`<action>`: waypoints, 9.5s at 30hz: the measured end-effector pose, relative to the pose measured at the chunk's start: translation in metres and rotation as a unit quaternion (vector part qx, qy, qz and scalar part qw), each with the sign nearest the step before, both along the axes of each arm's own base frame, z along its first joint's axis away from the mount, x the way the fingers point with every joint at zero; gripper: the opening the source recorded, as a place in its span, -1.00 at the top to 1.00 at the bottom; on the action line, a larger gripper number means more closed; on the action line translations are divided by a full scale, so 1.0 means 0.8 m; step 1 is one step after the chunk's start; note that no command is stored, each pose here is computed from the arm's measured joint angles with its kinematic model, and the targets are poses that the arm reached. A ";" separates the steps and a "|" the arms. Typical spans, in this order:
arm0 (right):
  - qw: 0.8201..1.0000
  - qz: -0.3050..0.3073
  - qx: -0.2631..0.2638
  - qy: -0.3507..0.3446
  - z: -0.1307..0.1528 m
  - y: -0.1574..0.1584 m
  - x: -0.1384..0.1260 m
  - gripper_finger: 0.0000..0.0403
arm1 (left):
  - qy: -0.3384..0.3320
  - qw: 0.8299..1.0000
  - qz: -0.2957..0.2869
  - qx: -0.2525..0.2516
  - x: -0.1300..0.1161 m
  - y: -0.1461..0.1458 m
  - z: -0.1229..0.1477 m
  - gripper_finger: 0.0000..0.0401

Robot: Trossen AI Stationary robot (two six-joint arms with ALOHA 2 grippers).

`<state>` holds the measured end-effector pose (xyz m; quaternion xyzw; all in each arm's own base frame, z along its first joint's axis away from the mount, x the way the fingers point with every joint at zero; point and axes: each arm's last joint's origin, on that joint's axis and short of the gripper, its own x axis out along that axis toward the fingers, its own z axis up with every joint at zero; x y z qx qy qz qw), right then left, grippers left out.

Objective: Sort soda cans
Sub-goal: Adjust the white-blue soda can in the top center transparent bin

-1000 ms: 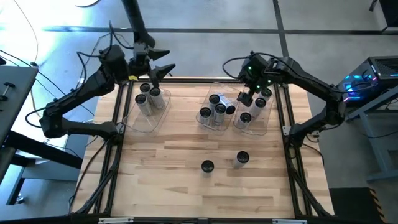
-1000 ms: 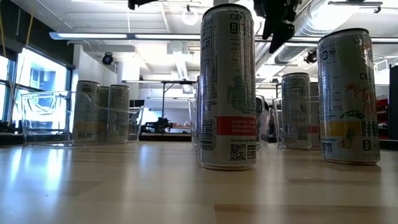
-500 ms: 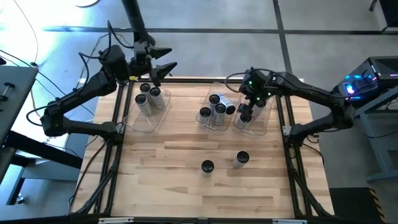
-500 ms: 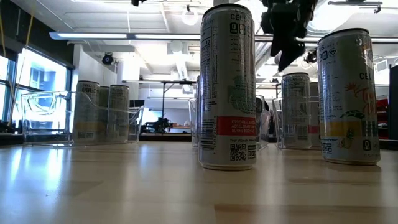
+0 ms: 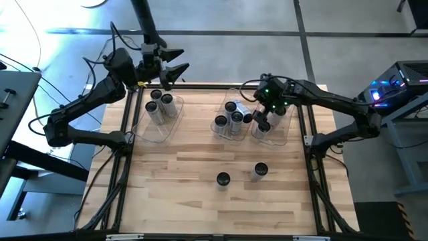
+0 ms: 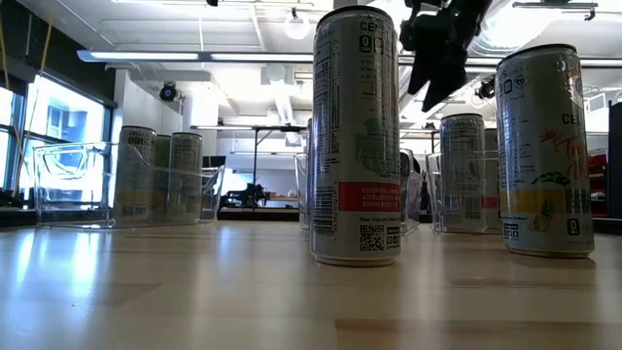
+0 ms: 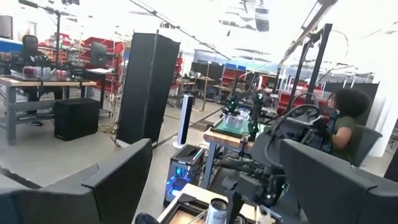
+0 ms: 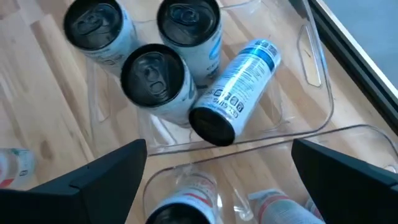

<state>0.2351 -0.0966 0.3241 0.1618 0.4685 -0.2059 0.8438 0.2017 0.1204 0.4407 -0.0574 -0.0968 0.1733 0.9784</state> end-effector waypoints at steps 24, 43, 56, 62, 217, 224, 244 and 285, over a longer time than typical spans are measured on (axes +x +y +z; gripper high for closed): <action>0.992 -0.005 -0.102 0.078 -0.011 0.002 0.008 -0.97 | -0.002 1.000 -0.002 -0.013 0.000 0.000 -0.001 -0.73; 0.994 -0.004 -0.078 0.072 -0.016 0.011 0.016 -0.97 | -0.002 1.000 -0.002 -0.013 0.000 0.000 -0.001 -0.73; 0.982 0.050 -0.114 0.139 -0.046 0.019 0.043 -0.97 | -0.008 1.000 -0.006 -0.010 -0.002 -0.003 0.002 -0.73; 0.978 0.031 -0.140 0.153 -0.046 0.013 0.040 -0.97 | -0.016 1.000 -0.013 -0.004 -0.007 -0.010 0.007 -0.73; 0.951 0.150 -0.262 0.071 -0.080 -0.085 0.068 -0.25 | 0.272 0.886 0.108 -0.360 0.178 0.178 -0.275 1.00; 0.949 0.146 -0.272 0.057 -0.077 -0.086 0.071 -0.25 | 0.309 0.875 0.142 -0.345 0.174 0.176 -0.283 1.00; 0.947 0.140 -0.286 0.038 -0.089 -0.096 0.090 -0.25 | 0.332 0.872 0.122 -0.339 0.186 0.130 -0.322 1.00; 0.949 0.117 -0.293 -0.022 -0.081 -0.141 0.096 -0.25 | 0.347 0.884 0.030 -0.310 0.226 0.094 -0.360 1.00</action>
